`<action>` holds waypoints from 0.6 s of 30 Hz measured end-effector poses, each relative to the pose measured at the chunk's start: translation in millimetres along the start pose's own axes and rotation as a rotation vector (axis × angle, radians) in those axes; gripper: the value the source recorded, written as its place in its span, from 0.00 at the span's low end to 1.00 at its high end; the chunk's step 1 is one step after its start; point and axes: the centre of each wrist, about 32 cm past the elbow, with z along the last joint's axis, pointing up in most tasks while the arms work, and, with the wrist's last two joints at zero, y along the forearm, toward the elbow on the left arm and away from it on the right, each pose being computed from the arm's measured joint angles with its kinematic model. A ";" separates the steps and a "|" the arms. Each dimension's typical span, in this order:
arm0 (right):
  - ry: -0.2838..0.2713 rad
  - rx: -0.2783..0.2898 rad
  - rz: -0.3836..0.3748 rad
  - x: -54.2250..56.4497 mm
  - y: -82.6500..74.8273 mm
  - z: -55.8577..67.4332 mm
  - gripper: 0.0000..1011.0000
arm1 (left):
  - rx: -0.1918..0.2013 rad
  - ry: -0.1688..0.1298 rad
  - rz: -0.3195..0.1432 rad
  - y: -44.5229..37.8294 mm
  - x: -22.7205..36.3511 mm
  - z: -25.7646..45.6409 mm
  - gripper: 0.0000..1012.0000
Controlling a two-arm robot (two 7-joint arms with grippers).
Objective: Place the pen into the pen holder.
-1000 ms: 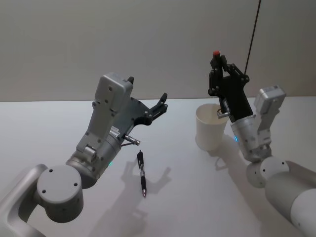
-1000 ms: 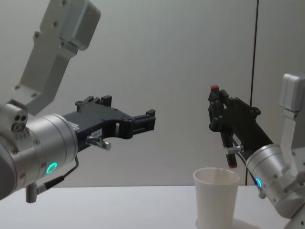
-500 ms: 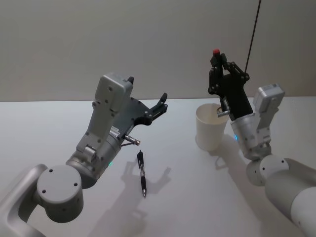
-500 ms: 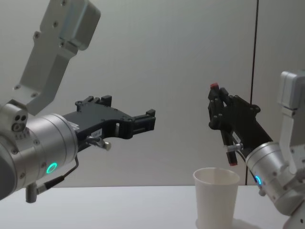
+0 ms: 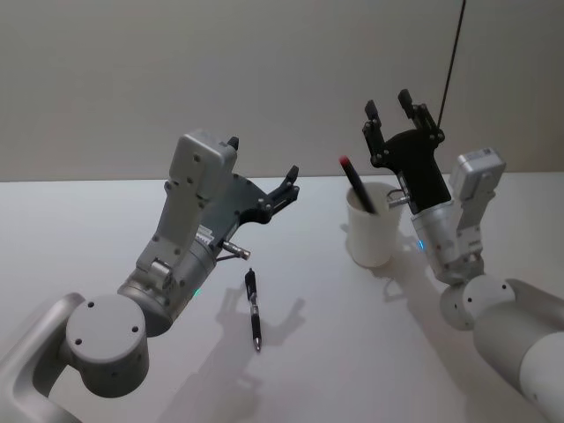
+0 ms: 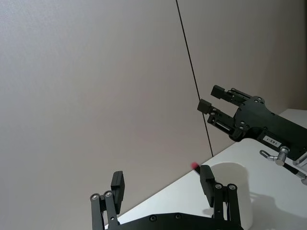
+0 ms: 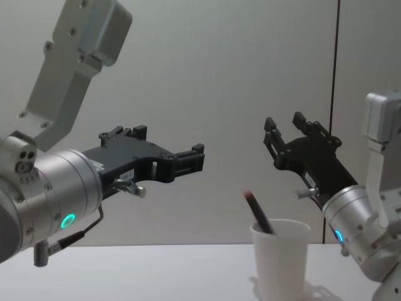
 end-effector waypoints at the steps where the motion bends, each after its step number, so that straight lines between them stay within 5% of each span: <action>1: -0.001 0.000 0.000 0.1 0.0 0.0 0.52 | 0.000 0.000 0.000 0.0 0.0 0.0 0.99; 14: -0.015 0.002 0.004 1.6 0.2 0.2 0.93 | 0.000 0.000 0.000 0.0 0.0 0.0 0.99; 18: -0.017 0.002 0.002 3.1 0.1 0.3 0.99 | 0.000 0.000 0.000 0.0 0.0 0.0 0.99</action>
